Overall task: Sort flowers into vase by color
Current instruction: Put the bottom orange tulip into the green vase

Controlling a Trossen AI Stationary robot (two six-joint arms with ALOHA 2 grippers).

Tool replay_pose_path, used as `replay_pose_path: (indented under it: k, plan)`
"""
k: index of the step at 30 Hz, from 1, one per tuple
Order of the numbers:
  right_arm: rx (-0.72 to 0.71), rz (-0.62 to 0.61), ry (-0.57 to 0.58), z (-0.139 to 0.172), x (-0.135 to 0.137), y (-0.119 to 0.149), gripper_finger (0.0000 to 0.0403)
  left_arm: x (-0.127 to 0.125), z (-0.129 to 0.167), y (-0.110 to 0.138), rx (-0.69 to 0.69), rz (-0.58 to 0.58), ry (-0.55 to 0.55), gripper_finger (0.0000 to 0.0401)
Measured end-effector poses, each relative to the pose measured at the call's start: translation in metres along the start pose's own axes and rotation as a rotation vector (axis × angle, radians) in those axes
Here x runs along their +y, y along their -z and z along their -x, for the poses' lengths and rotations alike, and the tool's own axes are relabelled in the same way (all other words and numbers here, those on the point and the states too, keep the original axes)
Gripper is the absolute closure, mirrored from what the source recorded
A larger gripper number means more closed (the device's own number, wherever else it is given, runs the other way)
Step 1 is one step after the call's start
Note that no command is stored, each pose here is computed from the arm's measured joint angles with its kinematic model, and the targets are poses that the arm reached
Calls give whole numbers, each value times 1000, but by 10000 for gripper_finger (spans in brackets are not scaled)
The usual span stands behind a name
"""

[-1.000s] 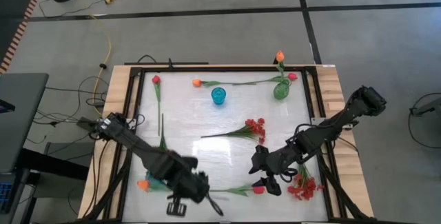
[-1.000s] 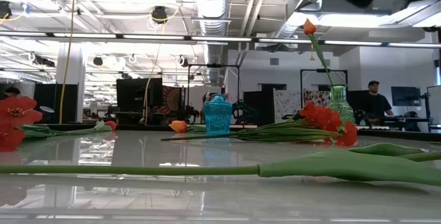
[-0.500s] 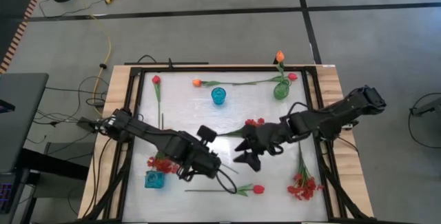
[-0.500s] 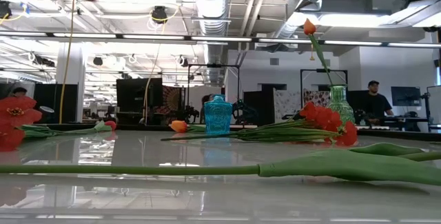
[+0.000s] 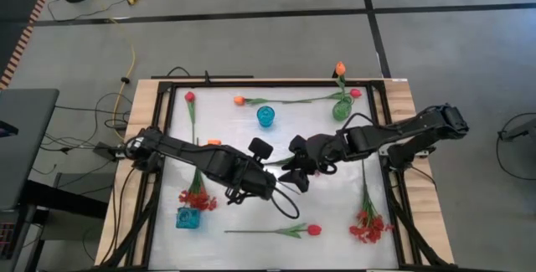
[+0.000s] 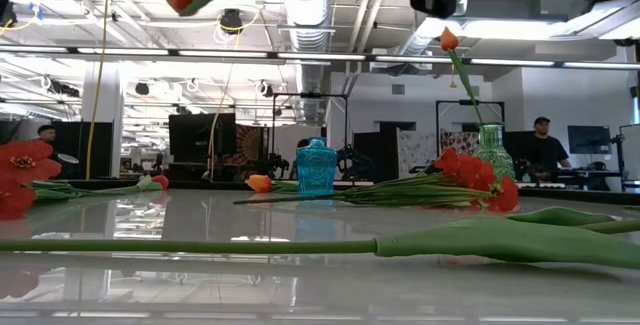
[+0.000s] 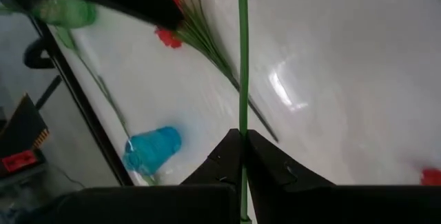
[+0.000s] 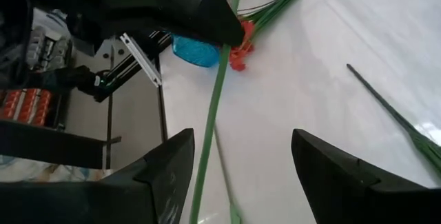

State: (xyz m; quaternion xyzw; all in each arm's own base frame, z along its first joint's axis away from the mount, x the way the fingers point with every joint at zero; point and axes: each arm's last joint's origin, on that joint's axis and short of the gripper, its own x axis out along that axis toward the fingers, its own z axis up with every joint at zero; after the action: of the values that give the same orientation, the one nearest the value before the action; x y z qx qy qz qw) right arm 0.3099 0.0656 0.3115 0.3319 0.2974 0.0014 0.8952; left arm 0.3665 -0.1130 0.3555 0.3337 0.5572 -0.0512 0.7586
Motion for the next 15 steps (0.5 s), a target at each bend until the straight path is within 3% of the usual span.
replay_pose_path:
  k: [15]
  plan:
    - [-2, 15, 4, 0, -2, -1, 133, 10, -1, -8, -55, -86, -136, 401]
